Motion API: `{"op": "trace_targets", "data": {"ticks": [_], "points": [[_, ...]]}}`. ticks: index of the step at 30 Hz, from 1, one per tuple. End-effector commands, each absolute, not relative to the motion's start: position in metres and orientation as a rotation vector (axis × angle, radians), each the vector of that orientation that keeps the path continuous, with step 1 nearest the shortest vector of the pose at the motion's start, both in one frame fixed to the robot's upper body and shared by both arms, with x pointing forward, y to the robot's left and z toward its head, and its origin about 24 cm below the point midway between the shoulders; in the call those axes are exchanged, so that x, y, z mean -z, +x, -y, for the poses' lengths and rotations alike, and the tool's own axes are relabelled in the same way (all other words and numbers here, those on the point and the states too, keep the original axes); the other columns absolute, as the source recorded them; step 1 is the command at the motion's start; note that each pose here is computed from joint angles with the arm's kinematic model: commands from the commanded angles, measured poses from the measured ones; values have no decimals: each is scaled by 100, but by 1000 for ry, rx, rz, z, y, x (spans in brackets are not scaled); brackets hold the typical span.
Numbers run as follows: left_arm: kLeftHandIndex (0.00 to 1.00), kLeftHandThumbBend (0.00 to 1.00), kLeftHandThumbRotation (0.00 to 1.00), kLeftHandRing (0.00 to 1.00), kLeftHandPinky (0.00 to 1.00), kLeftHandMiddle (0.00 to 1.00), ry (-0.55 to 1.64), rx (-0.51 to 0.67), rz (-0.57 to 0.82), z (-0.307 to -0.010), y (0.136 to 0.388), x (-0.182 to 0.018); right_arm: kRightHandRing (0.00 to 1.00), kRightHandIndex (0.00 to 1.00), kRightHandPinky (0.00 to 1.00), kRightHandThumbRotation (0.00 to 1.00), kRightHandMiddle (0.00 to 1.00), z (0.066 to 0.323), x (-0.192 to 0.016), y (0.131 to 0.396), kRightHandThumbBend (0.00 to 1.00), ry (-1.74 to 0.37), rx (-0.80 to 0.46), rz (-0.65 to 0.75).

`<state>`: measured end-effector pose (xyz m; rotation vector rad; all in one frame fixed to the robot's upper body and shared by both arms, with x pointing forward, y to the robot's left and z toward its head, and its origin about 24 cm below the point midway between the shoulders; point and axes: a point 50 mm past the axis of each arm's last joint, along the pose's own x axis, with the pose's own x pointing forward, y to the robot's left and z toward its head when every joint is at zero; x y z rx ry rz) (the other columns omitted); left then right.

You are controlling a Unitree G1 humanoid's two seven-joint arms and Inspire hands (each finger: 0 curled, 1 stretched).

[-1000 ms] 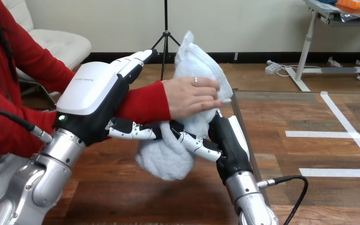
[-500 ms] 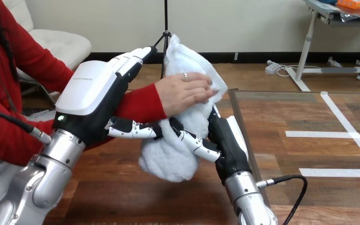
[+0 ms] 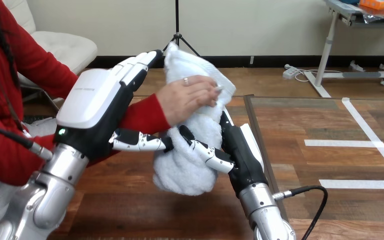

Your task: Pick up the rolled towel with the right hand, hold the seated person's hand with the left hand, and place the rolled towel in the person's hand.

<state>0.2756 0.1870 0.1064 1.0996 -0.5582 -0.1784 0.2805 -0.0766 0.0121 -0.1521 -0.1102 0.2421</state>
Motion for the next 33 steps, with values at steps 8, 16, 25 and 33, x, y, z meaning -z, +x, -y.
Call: {"op": "trace_targets", "data": {"ticks": [8, 16, 25, 33], "points": [[98, 100, 47, 93, 84, 96, 1012, 153, 740, -171, 265, -130, 100, 100, 98, 53, 100, 78, -26, 285, 100, -158, -299, 177], [98, 100, 51, 94, 85, 97, 993, 141, 737, -172, 258, -129, 100, 100, 99, 57, 100, 91, -22, 283, 100, -161, -266, 156], [98, 100, 52, 94, 85, 97, 960, 125, 734, -172, 249, -125, 100, 100, 99, 61, 100, 107, -20, 281, 100, -168, -233, 146], [99, 100, 54, 95, 86, 98, 945, 117, 726, -173, 244, -121, 100, 100, 98, 62, 100, 118, -21, 278, 100, -145, -217, 167]]}}
